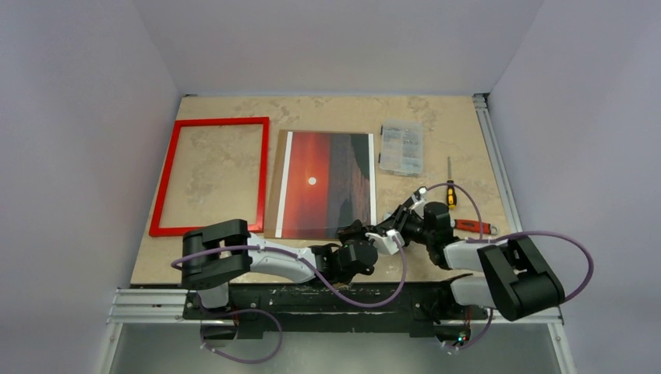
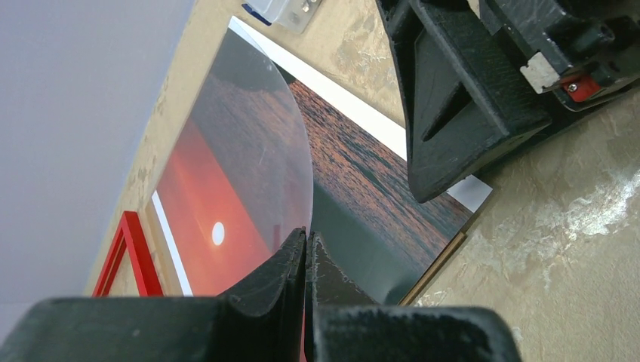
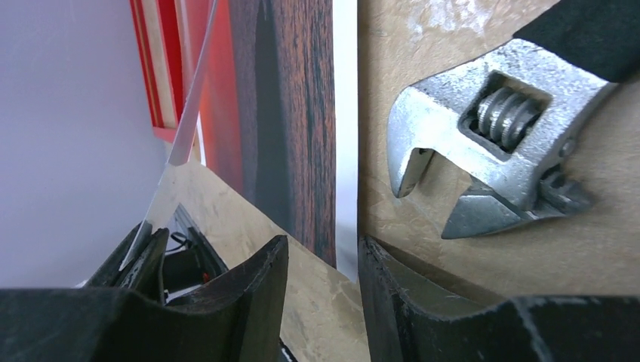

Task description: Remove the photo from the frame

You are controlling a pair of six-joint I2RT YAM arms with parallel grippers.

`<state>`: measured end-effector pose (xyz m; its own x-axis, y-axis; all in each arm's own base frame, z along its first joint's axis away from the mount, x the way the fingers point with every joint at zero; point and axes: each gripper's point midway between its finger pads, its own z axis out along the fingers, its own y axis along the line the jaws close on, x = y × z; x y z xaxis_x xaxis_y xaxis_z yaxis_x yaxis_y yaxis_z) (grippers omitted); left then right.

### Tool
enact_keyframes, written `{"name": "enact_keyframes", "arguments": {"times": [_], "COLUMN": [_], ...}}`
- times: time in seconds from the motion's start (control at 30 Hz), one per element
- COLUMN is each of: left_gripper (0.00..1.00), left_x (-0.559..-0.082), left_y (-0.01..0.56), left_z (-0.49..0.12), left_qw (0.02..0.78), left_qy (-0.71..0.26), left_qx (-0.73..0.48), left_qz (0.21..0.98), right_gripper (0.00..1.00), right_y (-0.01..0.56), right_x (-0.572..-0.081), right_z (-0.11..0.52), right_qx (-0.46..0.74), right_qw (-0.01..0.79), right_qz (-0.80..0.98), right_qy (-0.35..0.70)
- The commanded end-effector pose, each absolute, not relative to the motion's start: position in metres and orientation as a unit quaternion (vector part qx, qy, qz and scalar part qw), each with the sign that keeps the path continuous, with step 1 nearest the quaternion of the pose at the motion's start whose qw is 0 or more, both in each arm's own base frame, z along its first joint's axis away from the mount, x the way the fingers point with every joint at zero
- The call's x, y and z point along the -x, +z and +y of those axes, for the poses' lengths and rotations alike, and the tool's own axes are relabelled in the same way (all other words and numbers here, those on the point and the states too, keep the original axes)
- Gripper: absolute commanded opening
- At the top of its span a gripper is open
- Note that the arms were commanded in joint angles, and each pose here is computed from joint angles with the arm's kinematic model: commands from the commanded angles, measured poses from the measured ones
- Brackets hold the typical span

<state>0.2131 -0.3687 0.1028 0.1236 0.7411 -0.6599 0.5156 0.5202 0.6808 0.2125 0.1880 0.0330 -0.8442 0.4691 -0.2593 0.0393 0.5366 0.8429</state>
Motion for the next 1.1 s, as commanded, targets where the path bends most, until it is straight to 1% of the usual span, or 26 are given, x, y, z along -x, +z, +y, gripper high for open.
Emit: {"name": "enact_keyframes", "arguments": {"times": [0.0, 0.2, 0.3, 0.37, 0.47, 0.6, 0.8, 1.07], "left_gripper": [0.0, 0.0, 0.0, 0.0, 0.0, 0.0, 0.0, 0.0], "left_x": [-0.213, -0.212, -0.212, -0.212, -0.212, -0.212, -0.212, -0.212], "left_y": [0.127, 0.126, 0.125, 0.125, 0.125, 0.125, 0.122, 0.12], "left_z": [-0.375, -0.376, -0.376, -0.376, -0.376, -0.375, -0.373, -0.371], "left_qw": [0.599, 0.598, 0.597, 0.597, 0.597, 0.597, 0.595, 0.594], "left_qy": [0.066, 0.066, 0.065, 0.065, 0.064, 0.065, 0.068, 0.068], "left_qx": [-0.449, -0.45, -0.451, -0.451, -0.451, -0.449, -0.449, -0.442], "left_qz": [0.66, 0.66, 0.66, 0.661, 0.661, 0.662, 0.663, 0.668], "right_gripper": [0.39, 0.36, 0.31, 0.26, 0.13, 0.0, 0.0, 0.0], "right_y": [0.036, 0.036, 0.035, 0.035, 0.033, 0.035, 0.043, 0.069], "right_x": [-0.212, -0.215, -0.216, -0.217, -0.216, -0.216, -0.216, -0.22], "right_z": [0.193, 0.198, 0.2, 0.201, 0.201, 0.201, 0.197, 0.165], "right_qx": [-0.143, -0.148, -0.153, -0.154, -0.156, -0.154, -0.139, -0.127], "right_qw": [0.235, 0.228, 0.226, 0.224, 0.219, 0.221, 0.234, 0.302], "right_qz": [0.832, 0.823, 0.819, 0.817, 0.817, 0.816, 0.828, 0.861], "right_qy": [0.482, 0.499, 0.505, 0.509, 0.51, 0.511, 0.491, 0.388]}}
